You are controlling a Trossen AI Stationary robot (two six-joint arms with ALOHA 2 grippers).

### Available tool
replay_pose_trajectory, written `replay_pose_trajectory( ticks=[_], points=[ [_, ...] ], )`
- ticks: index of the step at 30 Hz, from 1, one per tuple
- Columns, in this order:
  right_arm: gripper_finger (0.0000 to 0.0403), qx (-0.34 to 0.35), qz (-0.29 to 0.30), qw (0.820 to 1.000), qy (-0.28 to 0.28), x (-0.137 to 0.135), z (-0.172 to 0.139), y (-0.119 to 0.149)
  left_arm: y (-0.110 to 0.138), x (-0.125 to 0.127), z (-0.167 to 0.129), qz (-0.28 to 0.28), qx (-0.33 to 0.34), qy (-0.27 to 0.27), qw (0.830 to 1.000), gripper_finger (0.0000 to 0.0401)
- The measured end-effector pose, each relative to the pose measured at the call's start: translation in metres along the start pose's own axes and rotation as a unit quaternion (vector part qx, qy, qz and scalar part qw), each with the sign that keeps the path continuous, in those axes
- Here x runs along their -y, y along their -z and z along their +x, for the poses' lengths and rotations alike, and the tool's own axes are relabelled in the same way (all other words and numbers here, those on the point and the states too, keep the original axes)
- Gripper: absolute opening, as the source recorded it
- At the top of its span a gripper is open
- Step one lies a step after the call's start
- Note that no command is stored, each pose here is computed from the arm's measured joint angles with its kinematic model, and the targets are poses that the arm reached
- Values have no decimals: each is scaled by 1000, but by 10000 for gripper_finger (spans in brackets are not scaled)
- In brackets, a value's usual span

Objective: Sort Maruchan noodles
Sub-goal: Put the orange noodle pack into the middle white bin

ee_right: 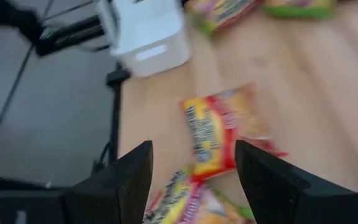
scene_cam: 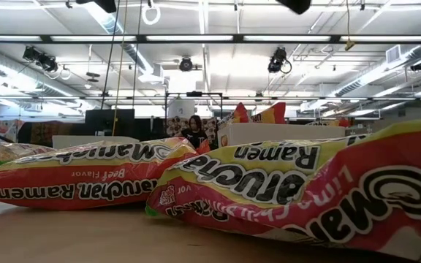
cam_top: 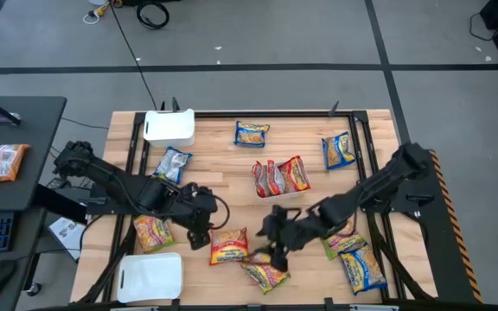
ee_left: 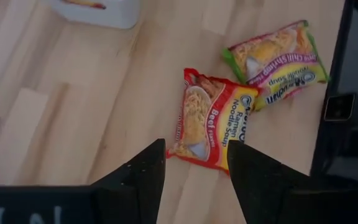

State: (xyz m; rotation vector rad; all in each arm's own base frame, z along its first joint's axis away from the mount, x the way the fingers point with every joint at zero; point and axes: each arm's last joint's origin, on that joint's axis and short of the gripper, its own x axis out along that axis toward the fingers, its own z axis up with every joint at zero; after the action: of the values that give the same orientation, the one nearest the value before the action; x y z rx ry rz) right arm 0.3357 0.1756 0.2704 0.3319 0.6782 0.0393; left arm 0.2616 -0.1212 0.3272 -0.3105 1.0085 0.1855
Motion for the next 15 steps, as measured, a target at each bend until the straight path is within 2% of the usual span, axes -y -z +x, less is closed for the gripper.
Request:
replay_pose_trajectory(
  ticks=[4,8,11,15],
  points=[
    [231,-28,-22,999,-6,-11,22,-4,8,6,-3,-20,-9,-1,1000,176],
    [231,-23,-64,998,-12,-33,35,-20,24,11,-7,-7,-21,-36,999,176],
    [231,-20,-68,997,-19,-47,50,-27,35,15,-11,1,-31,-46,998,176],
    [231,-21,-55,998,-23,-61,73,-25,51,26,-17,22,-52,-27,998,176]
  ],
)
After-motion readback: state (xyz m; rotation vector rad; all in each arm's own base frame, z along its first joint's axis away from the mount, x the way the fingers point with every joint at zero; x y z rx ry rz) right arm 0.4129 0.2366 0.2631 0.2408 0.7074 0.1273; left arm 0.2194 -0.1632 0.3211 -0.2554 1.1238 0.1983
